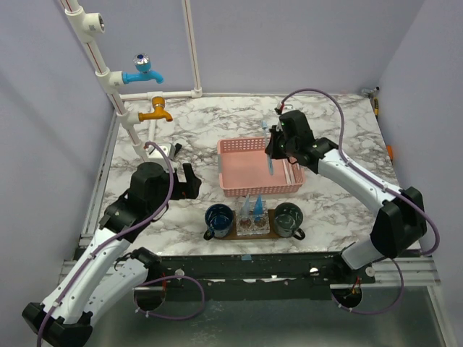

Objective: Prepare toiletry sets of a toothbrush and toothpaste on the tray

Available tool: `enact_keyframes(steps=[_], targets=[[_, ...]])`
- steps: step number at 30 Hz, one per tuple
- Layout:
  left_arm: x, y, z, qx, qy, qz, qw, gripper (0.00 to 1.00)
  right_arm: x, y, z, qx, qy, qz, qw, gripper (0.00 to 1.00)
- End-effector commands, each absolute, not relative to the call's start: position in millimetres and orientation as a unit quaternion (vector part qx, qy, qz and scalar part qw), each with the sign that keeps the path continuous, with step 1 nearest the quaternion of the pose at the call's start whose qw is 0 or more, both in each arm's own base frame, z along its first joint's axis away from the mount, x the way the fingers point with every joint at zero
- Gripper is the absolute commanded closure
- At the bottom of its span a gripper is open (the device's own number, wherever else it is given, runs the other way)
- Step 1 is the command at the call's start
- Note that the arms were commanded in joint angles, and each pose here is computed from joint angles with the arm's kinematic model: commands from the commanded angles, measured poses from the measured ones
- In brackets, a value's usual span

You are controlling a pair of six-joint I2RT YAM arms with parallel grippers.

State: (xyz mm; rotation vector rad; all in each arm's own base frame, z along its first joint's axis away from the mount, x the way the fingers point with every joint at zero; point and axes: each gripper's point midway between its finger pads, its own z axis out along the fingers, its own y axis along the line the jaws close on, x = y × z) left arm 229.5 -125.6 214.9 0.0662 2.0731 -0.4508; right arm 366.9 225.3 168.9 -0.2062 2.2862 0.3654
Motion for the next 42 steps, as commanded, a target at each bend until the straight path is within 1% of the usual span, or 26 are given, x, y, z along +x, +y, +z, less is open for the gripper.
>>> enact_keyframes(steps=[1,4,9,18,25,28,35,42], targets=[[229,-131,222,0.030,0.840,-0.210,0.500,0.01,357,235,205,-0.079,0.879,0.194,0.429,1.00],[225,-140,231,0.033,0.834,-0.238,0.496,0.01,348,239,229,-0.076,0.864,0.227,0.444,1.00],[216,-156,262,0.050,0.817,-0.292,0.495,0.01,319,259,261,-0.116,0.835,0.292,0.451,1.00],[184,-185,326,0.127,0.780,-0.388,0.474,0.01,255,285,300,-0.203,0.785,0.406,0.422,1.00],[153,-198,366,0.180,0.740,-0.451,0.465,0.01,197,294,322,-0.286,0.734,0.495,0.366,1.00],[142,-203,377,0.201,0.725,-0.474,0.457,0.01,174,296,326,-0.317,0.715,0.529,0.330,1.00],[121,-212,389,0.232,0.702,-0.519,0.429,0.01,124,304,335,-0.380,0.663,0.592,0.254,1.00],[97,-217,399,0.272,0.676,-0.558,0.397,0.01,74,319,344,-0.446,0.611,0.626,0.189,1.00]])
